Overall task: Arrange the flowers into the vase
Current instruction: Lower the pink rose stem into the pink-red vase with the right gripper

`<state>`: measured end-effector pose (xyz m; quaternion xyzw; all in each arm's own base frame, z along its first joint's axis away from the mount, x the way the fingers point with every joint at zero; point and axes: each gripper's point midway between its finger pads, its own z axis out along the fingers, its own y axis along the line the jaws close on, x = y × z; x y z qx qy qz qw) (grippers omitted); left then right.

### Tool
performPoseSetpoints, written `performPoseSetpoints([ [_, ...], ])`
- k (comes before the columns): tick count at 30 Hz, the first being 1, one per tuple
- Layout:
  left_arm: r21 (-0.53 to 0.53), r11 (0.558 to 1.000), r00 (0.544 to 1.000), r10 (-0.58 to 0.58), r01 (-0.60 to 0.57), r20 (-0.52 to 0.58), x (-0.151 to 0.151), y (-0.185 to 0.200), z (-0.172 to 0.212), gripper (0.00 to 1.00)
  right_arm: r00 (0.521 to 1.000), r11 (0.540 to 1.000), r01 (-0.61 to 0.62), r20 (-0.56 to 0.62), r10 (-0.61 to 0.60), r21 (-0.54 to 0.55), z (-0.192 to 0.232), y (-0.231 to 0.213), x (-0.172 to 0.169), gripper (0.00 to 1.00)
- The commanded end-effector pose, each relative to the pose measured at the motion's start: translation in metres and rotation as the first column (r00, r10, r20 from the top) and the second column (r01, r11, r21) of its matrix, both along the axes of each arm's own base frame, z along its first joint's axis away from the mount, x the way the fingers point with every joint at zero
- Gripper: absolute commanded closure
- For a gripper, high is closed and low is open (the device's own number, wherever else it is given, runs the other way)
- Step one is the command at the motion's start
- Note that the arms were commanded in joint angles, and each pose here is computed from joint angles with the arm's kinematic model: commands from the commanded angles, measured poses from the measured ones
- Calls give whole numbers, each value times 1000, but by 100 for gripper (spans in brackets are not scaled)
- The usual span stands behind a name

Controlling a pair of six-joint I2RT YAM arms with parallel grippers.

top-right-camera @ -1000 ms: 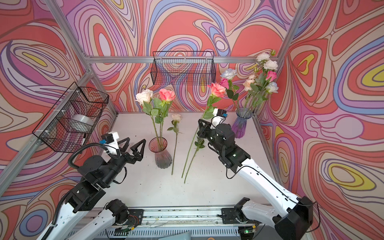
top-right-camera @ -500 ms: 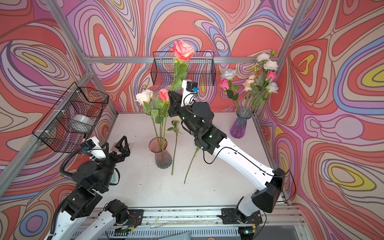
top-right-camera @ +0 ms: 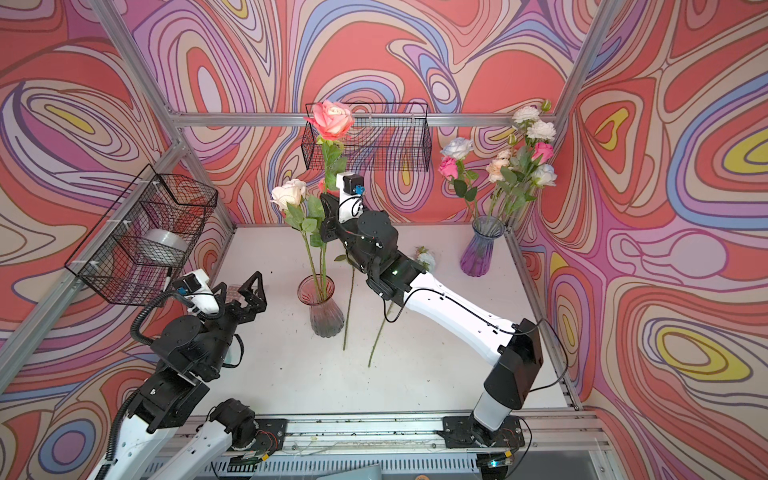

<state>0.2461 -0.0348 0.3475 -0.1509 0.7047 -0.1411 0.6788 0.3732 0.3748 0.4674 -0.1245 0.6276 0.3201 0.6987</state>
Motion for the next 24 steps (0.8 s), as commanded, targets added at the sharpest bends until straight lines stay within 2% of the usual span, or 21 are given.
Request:
performPoseSetpoints([
  [1, -15, 1000, 1000, -5, 5, -3, 0, 0, -1, 0, 1000, 1000, -6, 0, 6, -23, -17, 3, -13, 100],
  [6, -24, 1000, 1000, -15, 15, -8, 2, -2, -2, 0, 999, 997, -22, -41, 19, -70, -58, 11, -28, 99],
  [15, -29, 999, 999, -31, 30, -25, 6, -5, -6, 1, 995, 992, -39, -96, 28, -118, -96, 22, -45, 93],
  [21, -28, 999, 999, -38, 38, -33, 8, -7, -7, 1, 993, 991, -19, -117, 3, -135, -101, 20, -44, 77],
  [24, -29, 999, 999, -39, 38, -32, 8, -8, -7, 1, 993, 990, -12, -122, -5, -142, -103, 19, -45, 75],
])
